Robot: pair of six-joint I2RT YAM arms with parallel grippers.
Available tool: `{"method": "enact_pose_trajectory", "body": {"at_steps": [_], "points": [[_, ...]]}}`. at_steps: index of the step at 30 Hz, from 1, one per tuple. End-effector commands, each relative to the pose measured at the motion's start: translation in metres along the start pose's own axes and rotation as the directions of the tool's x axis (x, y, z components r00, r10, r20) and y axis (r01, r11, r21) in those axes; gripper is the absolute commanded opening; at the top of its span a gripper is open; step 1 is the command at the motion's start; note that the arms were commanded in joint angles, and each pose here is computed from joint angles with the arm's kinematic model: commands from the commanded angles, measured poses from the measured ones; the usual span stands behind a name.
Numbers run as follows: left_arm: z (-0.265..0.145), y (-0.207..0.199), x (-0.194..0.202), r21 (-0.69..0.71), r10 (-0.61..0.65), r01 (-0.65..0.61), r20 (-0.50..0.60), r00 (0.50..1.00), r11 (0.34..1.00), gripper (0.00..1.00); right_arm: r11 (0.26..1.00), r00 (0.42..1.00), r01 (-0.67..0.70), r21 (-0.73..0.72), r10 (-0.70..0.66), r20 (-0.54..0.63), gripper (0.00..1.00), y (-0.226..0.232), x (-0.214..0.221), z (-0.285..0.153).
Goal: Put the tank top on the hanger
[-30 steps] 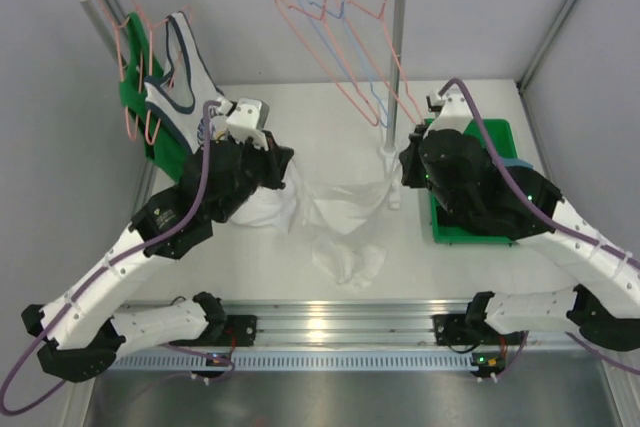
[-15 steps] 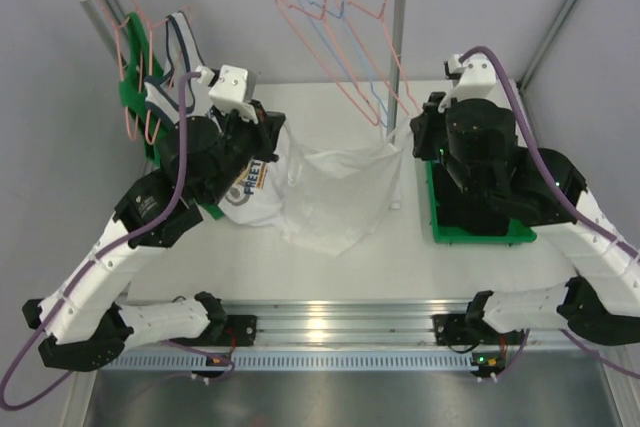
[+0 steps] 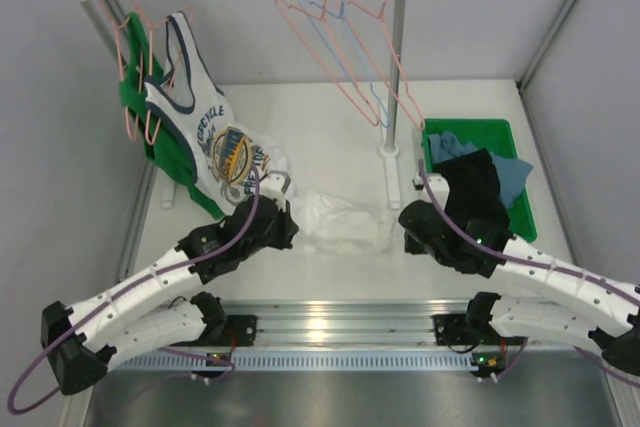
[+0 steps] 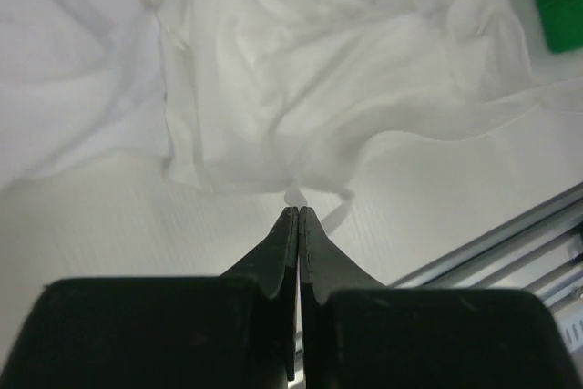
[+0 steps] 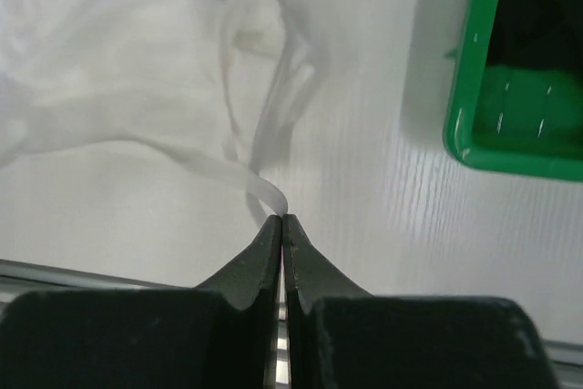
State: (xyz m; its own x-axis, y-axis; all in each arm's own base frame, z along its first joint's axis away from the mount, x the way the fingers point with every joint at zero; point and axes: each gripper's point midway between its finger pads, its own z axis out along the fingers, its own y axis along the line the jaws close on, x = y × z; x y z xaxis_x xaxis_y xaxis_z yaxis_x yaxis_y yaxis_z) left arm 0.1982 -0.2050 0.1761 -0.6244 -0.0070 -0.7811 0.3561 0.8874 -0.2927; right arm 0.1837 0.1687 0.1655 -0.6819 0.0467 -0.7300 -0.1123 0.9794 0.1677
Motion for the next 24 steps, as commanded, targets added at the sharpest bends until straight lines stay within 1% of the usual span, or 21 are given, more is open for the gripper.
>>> {"method": "enact_pose_trajectory", "body": {"at_steps": [1,2,3,6,9,10,13,16,17,18,20,21,23,24], "points": [[0.010,-0.026,0.016,0.137,-0.154,0.156,-0.030,0.988,0.978,0.00,0.979,0.979,-0.194,-0.059,0.189,-0.073,0.00,0.008,0.038,0.017],[0.016,-0.021,0.031,0.119,-0.166,0.173,-0.064,0.984,0.978,0.00,0.977,0.972,-0.211,-0.033,0.207,-0.114,0.00,0.000,0.060,0.025],[0.018,-0.020,0.037,0.113,-0.170,0.178,-0.081,0.982,0.977,0.00,0.975,0.968,-0.219,-0.028,0.214,-0.127,0.00,-0.002,0.068,0.027],[0.022,-0.018,0.058,0.106,-0.180,0.196,-0.144,0.973,0.975,0.00,0.970,0.959,-0.243,-0.010,0.239,-0.152,0.00,-0.009,0.086,0.034],[0.022,-0.017,0.074,0.104,-0.190,0.213,-0.201,0.961,0.971,0.00,0.970,0.956,-0.242,0.005,0.239,-0.168,0.03,-0.013,0.093,0.035],[0.021,-0.017,0.078,0.103,-0.192,0.218,-0.212,0.958,0.971,0.00,0.969,0.955,-0.246,0.004,0.244,-0.169,0.07,-0.013,0.094,0.035],[0.017,-0.013,0.092,0.094,-0.218,0.247,-0.246,0.944,0.964,0.00,0.968,0.953,-0.251,0.003,0.248,-0.173,0.13,-0.016,0.098,0.034],[0.010,-0.007,0.114,0.072,-0.260,0.295,-0.304,0.916,0.953,0.00,0.967,0.954,-0.254,0.005,0.252,-0.161,0.22,-0.019,0.096,0.032],[0.008,-0.005,0.117,0.064,-0.267,0.300,-0.312,0.912,0.952,0.07,0.967,0.954,-0.256,0.006,0.253,-0.158,0.24,-0.019,0.094,0.030],[0.007,-0.004,0.119,0.057,-0.272,0.305,-0.316,0.909,0.951,0.10,0.967,0.955,-0.256,0.002,0.253,-0.152,0.28,-0.019,0.091,0.028],[0.003,-0.001,0.122,0.046,-0.279,0.310,-0.322,0.905,0.950,0.18,0.968,0.959,-0.253,-0.008,0.249,-0.135,0.33,-0.017,0.081,0.024],[0.002,0.001,0.121,0.038,-0.281,0.309,-0.317,0.906,0.950,0.23,0.968,0.960,-0.251,-0.005,0.248,-0.132,0.37,-0.017,0.079,0.022],[-0.002,0.002,0.117,0.031,-0.283,0.307,-0.308,0.909,0.951,0.28,0.971,0.966,-0.239,-0.024,0.235,-0.109,0.40,-0.013,0.066,0.017],[-0.004,0.002,0.115,0.031,-0.281,0.305,-0.308,0.909,0.952,0.33,0.972,0.968,-0.234,-0.033,0.230,-0.103,0.42,-0.011,0.062,0.016]]}}
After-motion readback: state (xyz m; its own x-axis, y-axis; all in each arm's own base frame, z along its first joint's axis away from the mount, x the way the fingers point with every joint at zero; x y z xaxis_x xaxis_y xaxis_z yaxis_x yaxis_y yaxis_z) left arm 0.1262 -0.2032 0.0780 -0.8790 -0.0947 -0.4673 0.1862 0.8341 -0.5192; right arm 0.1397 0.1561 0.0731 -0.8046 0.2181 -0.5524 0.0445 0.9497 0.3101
